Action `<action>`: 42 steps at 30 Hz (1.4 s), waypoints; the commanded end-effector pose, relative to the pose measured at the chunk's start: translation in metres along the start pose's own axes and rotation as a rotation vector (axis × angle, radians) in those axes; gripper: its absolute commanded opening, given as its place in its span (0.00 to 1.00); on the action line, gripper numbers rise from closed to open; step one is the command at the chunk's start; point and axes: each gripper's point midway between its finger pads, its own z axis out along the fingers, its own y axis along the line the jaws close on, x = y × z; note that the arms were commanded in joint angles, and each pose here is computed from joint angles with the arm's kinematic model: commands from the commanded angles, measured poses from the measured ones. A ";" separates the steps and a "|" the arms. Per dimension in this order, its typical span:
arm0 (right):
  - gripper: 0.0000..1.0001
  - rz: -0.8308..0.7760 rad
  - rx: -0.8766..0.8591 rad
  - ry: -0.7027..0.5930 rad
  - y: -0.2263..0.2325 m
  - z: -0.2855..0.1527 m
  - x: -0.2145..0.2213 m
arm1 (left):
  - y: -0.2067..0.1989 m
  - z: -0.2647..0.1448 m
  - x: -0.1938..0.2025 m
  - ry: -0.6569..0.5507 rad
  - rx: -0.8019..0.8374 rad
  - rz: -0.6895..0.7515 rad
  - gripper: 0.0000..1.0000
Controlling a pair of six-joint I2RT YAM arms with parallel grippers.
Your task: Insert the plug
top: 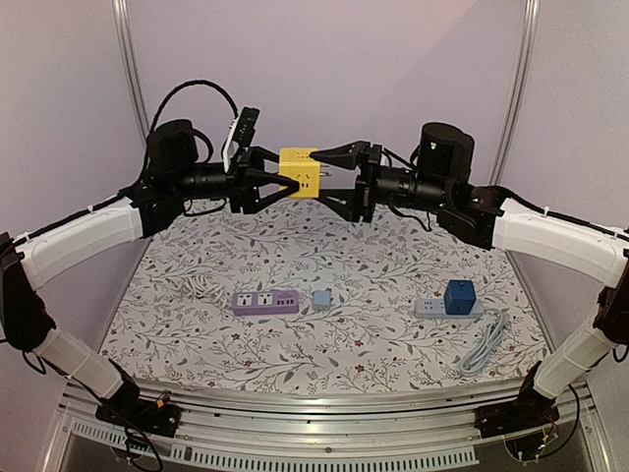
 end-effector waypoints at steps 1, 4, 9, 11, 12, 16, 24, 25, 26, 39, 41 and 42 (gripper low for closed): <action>0.17 -0.032 -0.048 0.022 0.014 -0.004 0.009 | -0.008 0.006 -0.010 0.001 0.008 -0.012 0.37; 0.22 -0.017 -0.029 0.016 0.008 -0.006 0.009 | -0.011 0.005 -0.006 0.014 0.002 -0.022 0.06; 0.42 -0.031 0.040 0.007 -0.007 -0.012 0.010 | -0.017 -0.005 -0.004 0.019 -0.044 -0.026 0.00; 0.57 -0.044 0.059 0.003 -0.010 -0.015 0.009 | -0.022 -0.011 -0.005 0.023 -0.056 -0.021 0.00; 0.65 -0.047 0.072 0.001 -0.012 -0.016 0.009 | -0.024 -0.013 -0.004 0.027 -0.065 -0.021 0.00; 0.90 -0.082 0.150 -0.011 -0.023 -0.024 0.005 | -0.029 -0.023 0.002 0.050 -0.097 -0.043 0.00; 0.99 -0.165 0.288 -0.064 -0.034 -0.055 -0.011 | -0.017 -0.039 0.009 0.067 -0.256 -0.193 0.00; 0.99 -0.202 0.338 -0.079 -0.039 -0.063 -0.014 | -0.014 -0.041 0.009 0.065 -0.280 -0.232 0.00; 0.99 -0.229 0.388 -0.104 -0.041 -0.071 -0.018 | -0.010 -0.042 0.009 0.060 -0.308 -0.274 0.00; 0.99 -0.749 0.185 0.059 0.024 -0.055 0.007 | 0.008 -0.040 0.015 -0.019 -0.430 -0.999 0.00; 0.99 -0.734 0.161 0.079 0.025 -0.044 0.005 | 0.003 -0.034 0.009 -0.021 -0.373 -1.016 0.00; 0.99 -0.709 0.145 0.085 0.026 -0.040 0.005 | 0.001 -0.031 0.006 -0.024 -0.349 -1.024 0.00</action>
